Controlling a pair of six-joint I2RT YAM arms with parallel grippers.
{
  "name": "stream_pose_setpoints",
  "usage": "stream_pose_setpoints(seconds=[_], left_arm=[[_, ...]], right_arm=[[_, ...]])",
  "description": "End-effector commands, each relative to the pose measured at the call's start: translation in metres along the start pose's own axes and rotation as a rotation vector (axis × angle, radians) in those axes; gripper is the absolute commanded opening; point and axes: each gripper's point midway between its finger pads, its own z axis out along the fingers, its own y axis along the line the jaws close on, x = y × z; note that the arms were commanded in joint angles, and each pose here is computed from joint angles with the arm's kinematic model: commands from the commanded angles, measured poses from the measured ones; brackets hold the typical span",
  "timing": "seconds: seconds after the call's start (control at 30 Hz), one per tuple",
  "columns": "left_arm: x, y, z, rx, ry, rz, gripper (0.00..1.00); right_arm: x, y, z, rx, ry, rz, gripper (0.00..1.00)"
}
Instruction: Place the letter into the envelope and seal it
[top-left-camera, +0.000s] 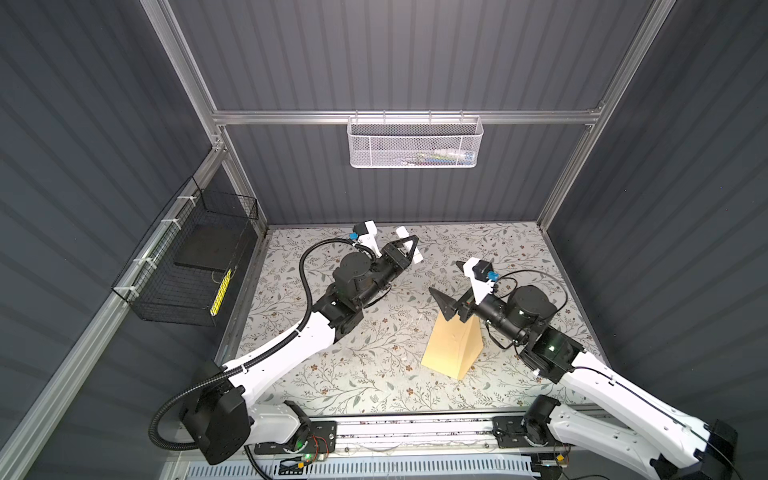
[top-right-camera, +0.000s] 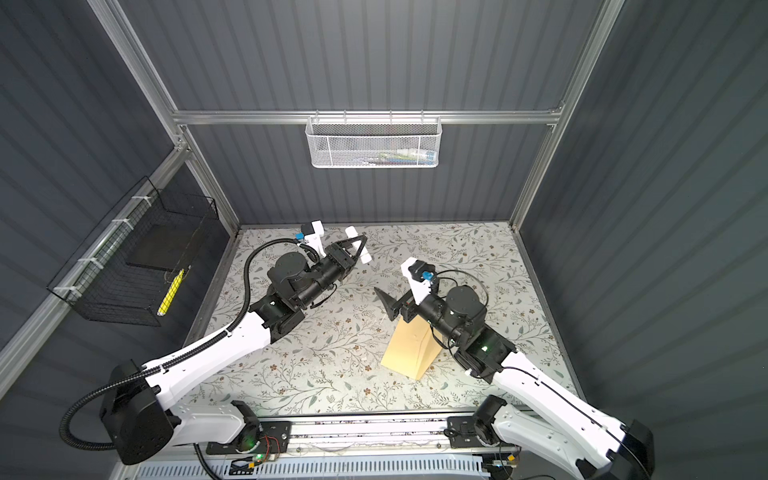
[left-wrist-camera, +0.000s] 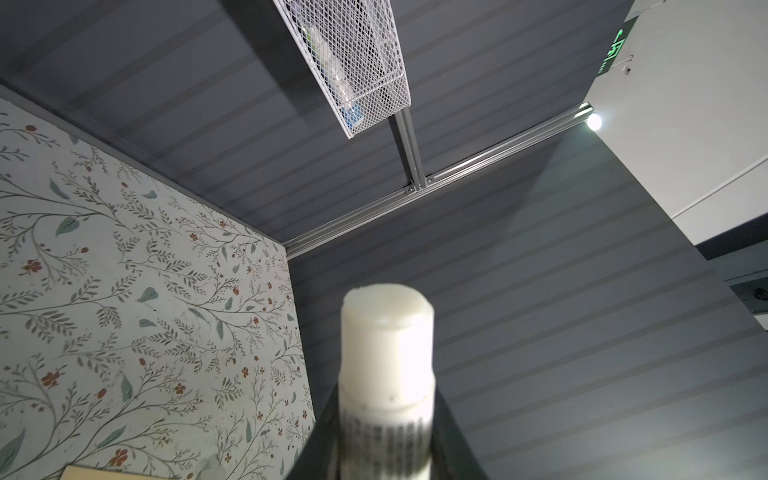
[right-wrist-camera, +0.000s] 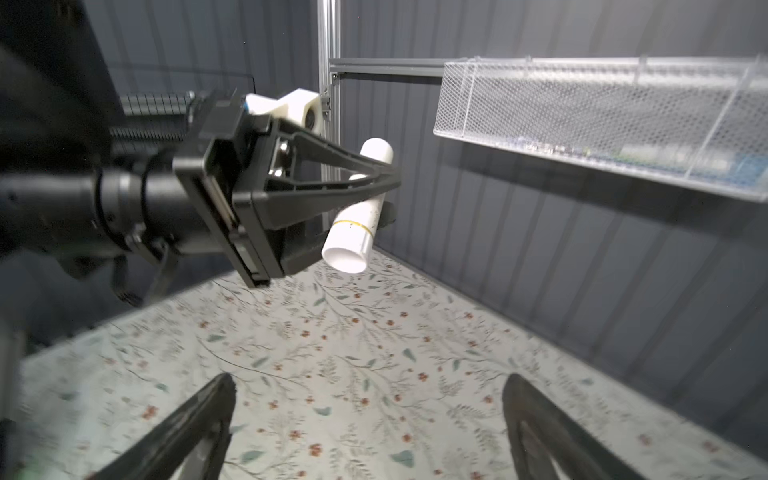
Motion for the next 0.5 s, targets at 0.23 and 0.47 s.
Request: stream_pose_setpoints(seconds=[0.23,0.47], left_arm=[[-0.020,-0.026,-0.018,-0.022,-0.027,-0.016,0.00],[-0.016,-0.026,-0.012,-0.022,-0.002,-0.064,0.00]], right_arm=[[-0.039,-0.002,0.031,0.110,-0.126,-0.424,0.99],[-0.044,0.006,0.041,0.098,-0.159,-0.434,0.95]])
